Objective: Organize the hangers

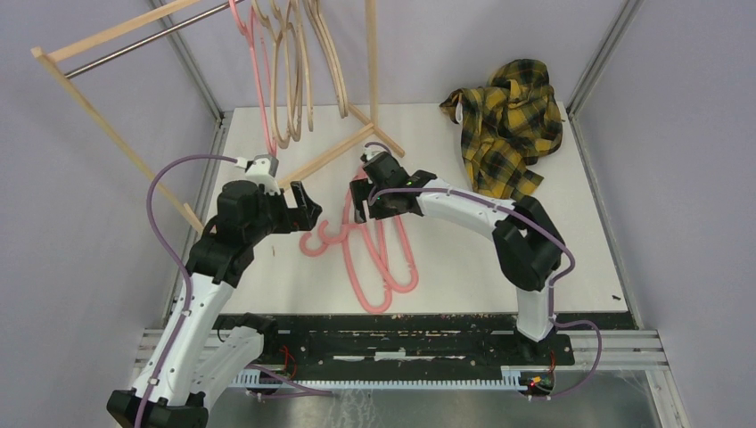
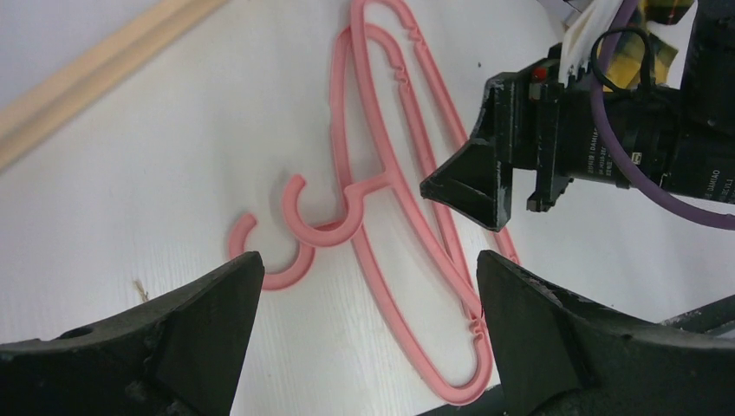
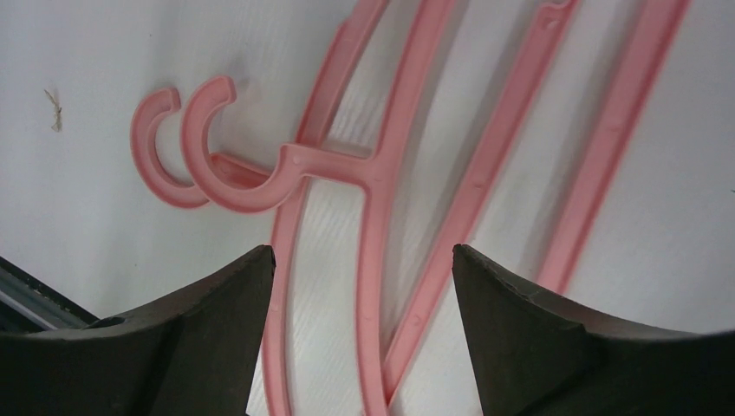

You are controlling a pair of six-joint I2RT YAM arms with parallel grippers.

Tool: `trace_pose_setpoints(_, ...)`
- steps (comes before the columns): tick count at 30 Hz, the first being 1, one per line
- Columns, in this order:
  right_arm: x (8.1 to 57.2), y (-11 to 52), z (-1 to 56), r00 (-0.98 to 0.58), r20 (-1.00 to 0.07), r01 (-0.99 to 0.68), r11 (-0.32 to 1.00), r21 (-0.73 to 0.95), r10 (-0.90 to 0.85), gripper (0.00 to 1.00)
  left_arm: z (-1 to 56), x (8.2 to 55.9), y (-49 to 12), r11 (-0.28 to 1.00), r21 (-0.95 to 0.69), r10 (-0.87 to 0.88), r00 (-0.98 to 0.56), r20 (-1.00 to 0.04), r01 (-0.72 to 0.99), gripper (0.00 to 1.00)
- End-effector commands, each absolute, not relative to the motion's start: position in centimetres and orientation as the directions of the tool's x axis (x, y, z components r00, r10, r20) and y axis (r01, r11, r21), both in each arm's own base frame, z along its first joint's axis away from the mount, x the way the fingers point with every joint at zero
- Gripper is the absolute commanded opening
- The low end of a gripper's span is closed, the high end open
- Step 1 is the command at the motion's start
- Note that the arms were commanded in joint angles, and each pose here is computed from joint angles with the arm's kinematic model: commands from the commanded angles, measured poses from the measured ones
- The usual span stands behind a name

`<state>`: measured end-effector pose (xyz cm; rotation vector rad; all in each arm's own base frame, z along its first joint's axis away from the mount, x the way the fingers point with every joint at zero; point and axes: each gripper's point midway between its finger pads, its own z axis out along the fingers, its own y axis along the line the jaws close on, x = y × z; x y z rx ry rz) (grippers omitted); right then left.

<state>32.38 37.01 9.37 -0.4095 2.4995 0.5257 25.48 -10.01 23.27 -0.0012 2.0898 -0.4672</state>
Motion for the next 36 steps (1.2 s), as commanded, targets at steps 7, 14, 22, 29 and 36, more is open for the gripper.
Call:
trace_pose_setpoints(7,32.8,40.6,5.4,-0.807,-0.520,-0.446,0.866,0.227,-0.279,0.78,23.5,26.0,-11.0,0.898,-0.390,-0.244,-0.506,-0.827,0.205,0.99)
trace_pose_setpoints(14,34.0,39.4,3.5,-0.803,-0.527,-0.405,0.903,0.144,-0.277,0.78,23.4,25.9,-11.2,0.894,-0.390,-0.239,-0.503,-0.831,0.219,0.99)
trace_pose_setpoints(22,34.1,38.9,1.9,-0.809,-0.506,-0.401,0.910,0.107,-0.298,0.65,23.3,25.6,-11.4,0.888,-0.398,-0.241,-0.505,-0.829,0.229,0.99)
trace_pose_setpoints(29,34.0,38.3,1.3,-0.817,-0.507,-0.377,0.920,0.110,-0.274,0.10,23.1,25.4,-11.8,0.877,-0.412,-0.238,-0.519,-0.821,0.249,0.99)
trace_pose_setpoints(36,37.7,38.5,9.9,-0.818,-0.564,-0.231,0.835,0.500,0.111,0.01,22.3,24.8,-13.8,0.825,-0.485,-0.274,-0.544,-0.793,0.290,0.99)
